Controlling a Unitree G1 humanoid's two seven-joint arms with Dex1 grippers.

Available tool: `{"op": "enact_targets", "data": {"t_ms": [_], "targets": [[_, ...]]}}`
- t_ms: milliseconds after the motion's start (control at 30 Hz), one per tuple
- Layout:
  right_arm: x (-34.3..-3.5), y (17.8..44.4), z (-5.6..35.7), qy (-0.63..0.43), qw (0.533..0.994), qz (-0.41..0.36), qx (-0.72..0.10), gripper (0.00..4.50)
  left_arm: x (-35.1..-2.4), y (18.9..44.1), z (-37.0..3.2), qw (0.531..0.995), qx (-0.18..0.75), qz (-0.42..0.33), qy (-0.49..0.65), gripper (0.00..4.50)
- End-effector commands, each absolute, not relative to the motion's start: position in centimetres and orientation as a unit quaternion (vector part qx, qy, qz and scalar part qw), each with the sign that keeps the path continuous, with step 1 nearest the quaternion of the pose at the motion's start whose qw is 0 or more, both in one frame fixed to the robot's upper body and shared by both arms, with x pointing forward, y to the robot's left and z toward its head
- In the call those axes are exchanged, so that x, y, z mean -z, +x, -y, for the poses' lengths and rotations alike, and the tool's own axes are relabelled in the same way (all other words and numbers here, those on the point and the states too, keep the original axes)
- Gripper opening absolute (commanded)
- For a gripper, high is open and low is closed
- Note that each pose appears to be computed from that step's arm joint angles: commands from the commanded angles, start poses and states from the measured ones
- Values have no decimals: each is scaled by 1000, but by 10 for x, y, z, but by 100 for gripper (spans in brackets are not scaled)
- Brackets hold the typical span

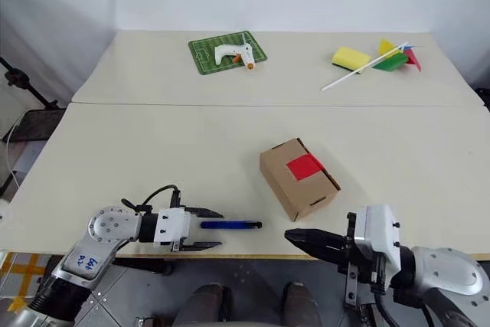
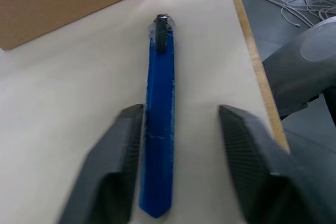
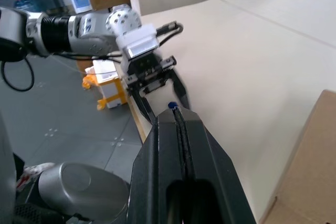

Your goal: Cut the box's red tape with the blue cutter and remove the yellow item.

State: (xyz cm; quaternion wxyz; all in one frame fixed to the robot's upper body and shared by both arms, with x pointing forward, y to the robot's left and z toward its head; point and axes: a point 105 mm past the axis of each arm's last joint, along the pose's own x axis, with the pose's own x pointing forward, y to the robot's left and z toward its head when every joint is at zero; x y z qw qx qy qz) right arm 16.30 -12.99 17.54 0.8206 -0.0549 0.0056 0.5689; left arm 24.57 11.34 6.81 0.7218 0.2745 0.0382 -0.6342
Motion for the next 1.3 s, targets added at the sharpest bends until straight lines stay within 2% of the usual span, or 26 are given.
{"op": "enact_targets", "data": {"t_ms": [33,100,200,333,433,533,667,833,1033,1200,1300], "targets": [[-184,159,127,-61,817,12,-573,0,-40,247,-125,730,615,-118,274,129],[-184,159,127,-63,819,13,-571,0,-39,248,-124,733,613,-128,266,69],[-185,161,127,-64,820,19,-568,0,-41,252,-117,735,617,-151,239,1],[-185,163,127,-65,821,21,-566,0,-68,249,-102,733,649,-178,103,1],[-185,163,127,-64,822,22,-566,0,-79,248,-101,721,646,-252,-3,1],[-185,164,126,-63,821,23,-566,0,-75,251,-107,712,627,-317,-16,1],[-186,165,126,-64,822,28,-566,0,-66,268,-117,738,586,-332,47,1],[-188,166,125,-63,825,35,-560,0,-66,290,-114,767,570,-259,143,147],[-189,164,125,-62,828,35,-556,0,-64,297,-118,785,555,-198,194,294],[-188,163,127,-65,832,36,-550,0,-81,283,-119,776,585,-86,219,294],[-188,162,131,-71,836,37,-543,0,-87,276,-127,784,579,-53,218,294]]}}
